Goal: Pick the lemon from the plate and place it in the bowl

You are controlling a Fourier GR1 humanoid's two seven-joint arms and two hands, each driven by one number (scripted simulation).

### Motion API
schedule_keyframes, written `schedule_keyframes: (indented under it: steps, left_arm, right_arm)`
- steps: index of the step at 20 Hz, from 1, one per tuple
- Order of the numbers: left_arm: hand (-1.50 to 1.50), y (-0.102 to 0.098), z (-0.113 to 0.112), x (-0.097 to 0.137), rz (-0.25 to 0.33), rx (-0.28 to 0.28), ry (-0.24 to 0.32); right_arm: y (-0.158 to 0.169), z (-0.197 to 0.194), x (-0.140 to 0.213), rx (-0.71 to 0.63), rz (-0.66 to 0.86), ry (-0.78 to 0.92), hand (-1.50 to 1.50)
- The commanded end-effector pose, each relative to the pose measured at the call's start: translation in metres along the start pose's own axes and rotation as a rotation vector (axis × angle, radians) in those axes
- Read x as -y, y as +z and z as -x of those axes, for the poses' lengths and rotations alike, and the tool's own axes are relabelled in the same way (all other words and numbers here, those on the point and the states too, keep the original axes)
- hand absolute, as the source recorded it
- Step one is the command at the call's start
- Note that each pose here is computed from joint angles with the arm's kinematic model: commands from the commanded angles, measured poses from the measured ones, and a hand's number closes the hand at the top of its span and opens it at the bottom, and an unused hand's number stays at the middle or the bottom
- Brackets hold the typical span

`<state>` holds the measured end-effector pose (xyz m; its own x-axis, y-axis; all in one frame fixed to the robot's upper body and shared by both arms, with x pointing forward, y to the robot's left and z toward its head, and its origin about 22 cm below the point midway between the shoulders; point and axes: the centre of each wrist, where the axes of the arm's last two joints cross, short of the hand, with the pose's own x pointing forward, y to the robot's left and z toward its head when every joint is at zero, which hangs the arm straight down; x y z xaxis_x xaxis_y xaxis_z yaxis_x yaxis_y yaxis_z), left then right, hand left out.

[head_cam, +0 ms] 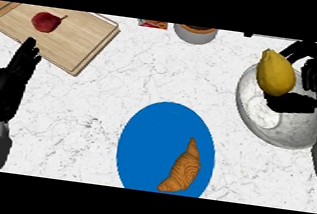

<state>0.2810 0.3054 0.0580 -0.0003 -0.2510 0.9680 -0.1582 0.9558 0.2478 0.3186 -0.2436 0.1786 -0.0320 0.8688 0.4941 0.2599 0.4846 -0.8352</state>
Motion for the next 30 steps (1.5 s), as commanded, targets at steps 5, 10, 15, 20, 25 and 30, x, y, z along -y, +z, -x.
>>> schedule_keyframes:
  steps: [5,10,15,20,25,30]
  left_arm:
    - [0.0,-0.002,-0.017,0.015,-0.003,-0.004,-0.007]
    - [0.0,0.0,-0.012,-0.003,0.025,0.019,0.001]
    - [0.0,0.001,-0.004,0.014,-0.005,0.006,-0.008]
    - [0.0,-0.002,-0.006,0.016,-0.001,-0.004,0.009]
    - [0.0,0.005,0.001,-0.007,-0.004,-0.01,0.006]
    - [0.0,0.006,0.007,0.003,-0.006,-0.006,-0.006]
  right_arm:
    - [-0.042,0.063,-0.027,-0.017,0.002,-0.03,1.5]
    - [-0.051,0.09,-0.045,-0.229,-0.183,0.228,1.5]
    - [-0.069,0.118,-0.047,-0.241,-0.287,0.068,-1.5]
    - [-0.054,0.156,-0.044,-0.137,-0.273,-0.143,-1.5]
    - [-0.065,0.157,-0.021,-0.149,0.003,-0.583,-1.5]
    - [-0.06,0.19,0.021,-0.147,0.081,-0.811,-1.5]
